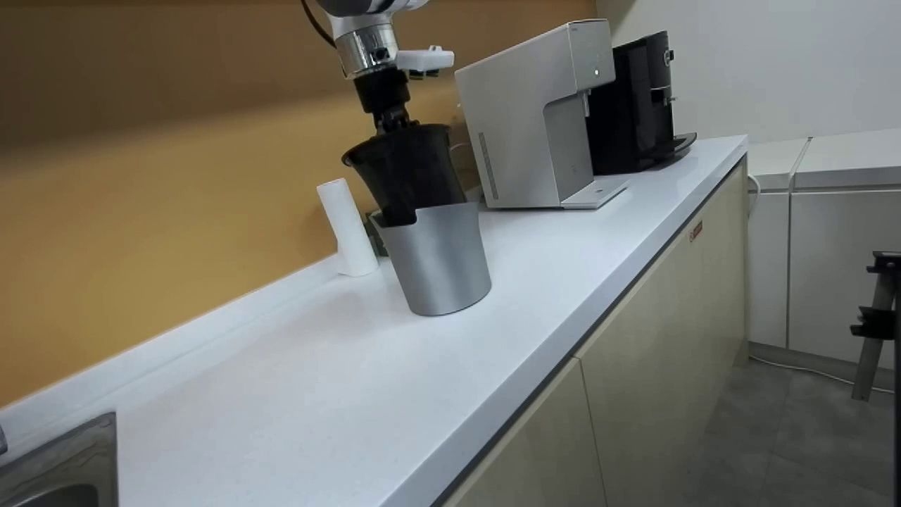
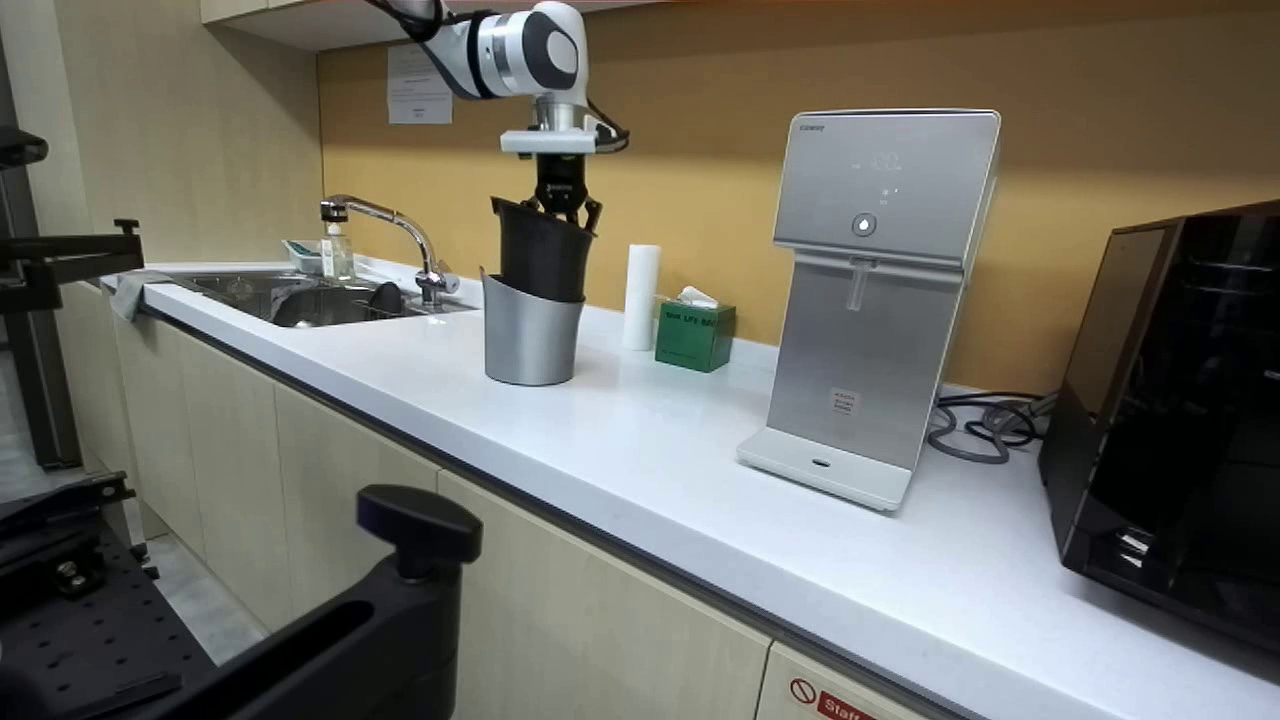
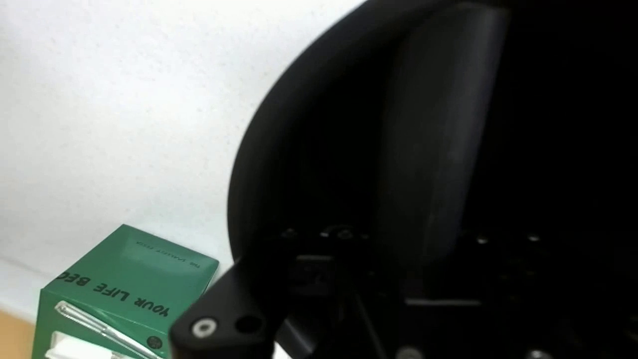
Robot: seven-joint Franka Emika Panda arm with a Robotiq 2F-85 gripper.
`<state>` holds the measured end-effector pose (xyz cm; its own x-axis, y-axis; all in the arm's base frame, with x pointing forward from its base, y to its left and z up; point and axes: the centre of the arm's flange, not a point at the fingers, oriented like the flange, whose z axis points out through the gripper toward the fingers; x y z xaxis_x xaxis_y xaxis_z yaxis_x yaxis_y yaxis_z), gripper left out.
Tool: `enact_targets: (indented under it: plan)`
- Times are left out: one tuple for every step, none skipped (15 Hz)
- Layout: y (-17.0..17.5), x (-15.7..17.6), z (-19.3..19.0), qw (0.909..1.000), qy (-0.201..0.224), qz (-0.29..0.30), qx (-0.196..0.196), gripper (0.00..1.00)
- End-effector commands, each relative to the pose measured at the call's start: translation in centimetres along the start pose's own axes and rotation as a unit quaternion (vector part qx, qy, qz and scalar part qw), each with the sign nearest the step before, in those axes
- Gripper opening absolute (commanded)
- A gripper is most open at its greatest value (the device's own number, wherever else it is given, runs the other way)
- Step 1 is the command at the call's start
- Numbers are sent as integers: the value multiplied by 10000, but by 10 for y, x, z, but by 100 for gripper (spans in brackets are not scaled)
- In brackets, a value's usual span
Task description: Put the black bin in the grey bin.
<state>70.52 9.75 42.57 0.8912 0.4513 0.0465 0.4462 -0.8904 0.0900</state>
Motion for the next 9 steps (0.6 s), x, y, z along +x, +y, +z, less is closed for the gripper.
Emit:
enact_targets:
  plan:
    - [-15, -10, 10, 9976, 122, 526, -425, 2]
    - [-17, -12, 15, 9967, 169, 634, -482, 2]
    - [-19, -14, 20, 9958, 227, 747, -484, 2]
    - [-19, -16, 24, 9947, 274, 862, -496, 2]
    - [-19, -17, 26, 9933, 360, 970, -517, 2]
    - [-20, -18, 26, 9920, 453, 1048, -540, 2]
    - [-20, -19, 26, 9912, 519, 1088, -544, 2]
    - [-19, -20, 24, 9905, 578, 1117, -557, 2]
    - [-20, -20, 22, 9899, 643, 1134, -553, 2]
